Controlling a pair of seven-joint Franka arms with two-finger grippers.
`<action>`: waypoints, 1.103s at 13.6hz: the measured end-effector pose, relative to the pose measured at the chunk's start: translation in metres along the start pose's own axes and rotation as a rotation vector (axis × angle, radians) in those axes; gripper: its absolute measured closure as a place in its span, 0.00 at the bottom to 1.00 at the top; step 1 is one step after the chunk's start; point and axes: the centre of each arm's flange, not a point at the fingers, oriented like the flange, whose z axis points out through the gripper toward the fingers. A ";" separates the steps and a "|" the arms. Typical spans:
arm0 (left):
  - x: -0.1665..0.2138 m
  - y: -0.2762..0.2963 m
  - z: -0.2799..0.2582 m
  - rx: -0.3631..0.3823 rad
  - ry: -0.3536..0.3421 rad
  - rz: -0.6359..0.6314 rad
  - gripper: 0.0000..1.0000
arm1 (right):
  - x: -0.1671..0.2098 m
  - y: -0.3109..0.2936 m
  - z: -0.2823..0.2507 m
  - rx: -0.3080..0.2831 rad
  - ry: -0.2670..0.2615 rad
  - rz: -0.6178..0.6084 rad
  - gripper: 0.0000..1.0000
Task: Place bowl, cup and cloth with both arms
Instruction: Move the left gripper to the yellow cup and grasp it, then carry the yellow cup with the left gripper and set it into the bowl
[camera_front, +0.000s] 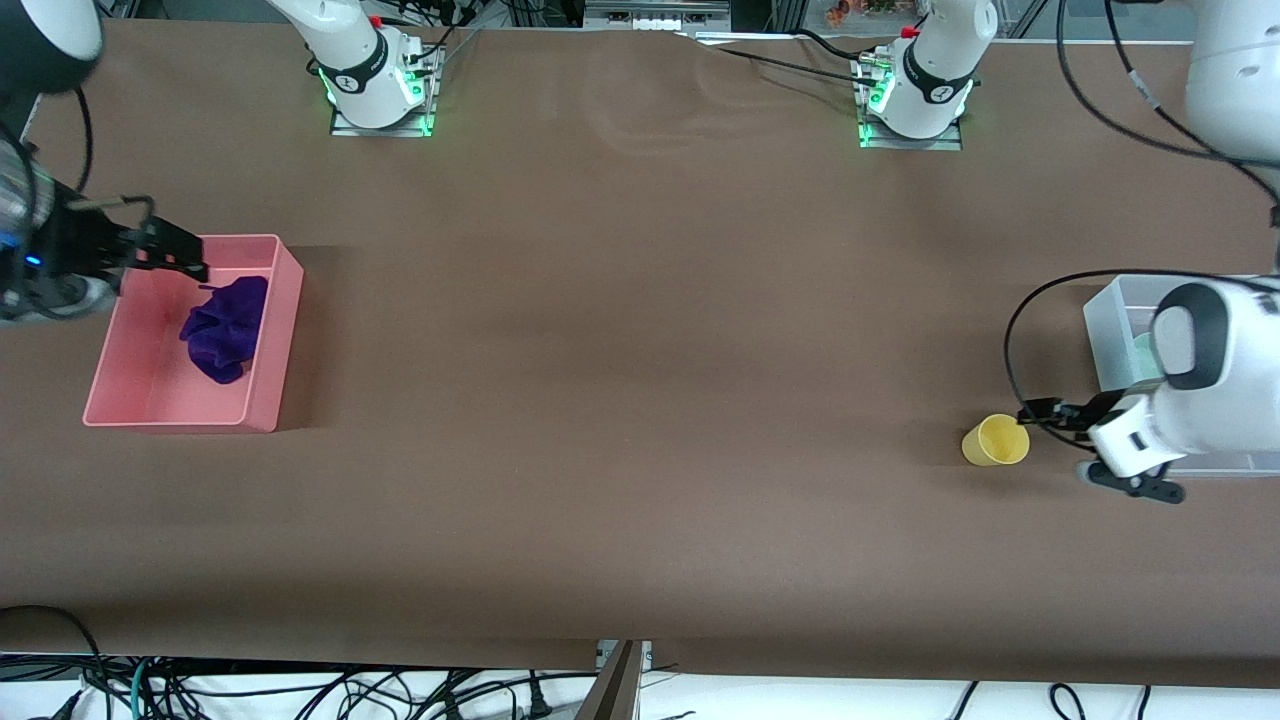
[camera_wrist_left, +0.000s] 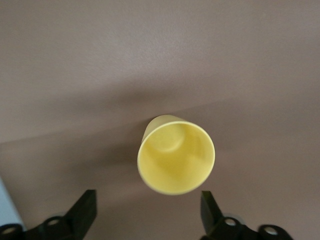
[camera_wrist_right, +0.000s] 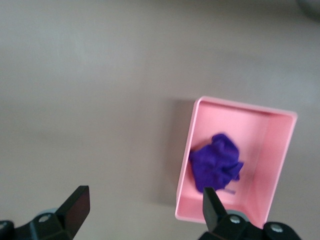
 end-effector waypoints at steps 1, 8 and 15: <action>0.004 0.000 0.013 -0.002 0.008 -0.016 0.15 | -0.005 0.001 -0.014 -0.010 0.029 0.003 0.00; 0.015 -0.008 0.050 -0.002 0.048 -0.044 0.87 | -0.035 0.006 -0.023 -0.006 -0.078 0.019 0.00; -0.027 0.004 -0.083 0.069 -0.078 0.061 0.96 | -0.040 0.011 -0.015 -0.005 -0.138 0.028 0.00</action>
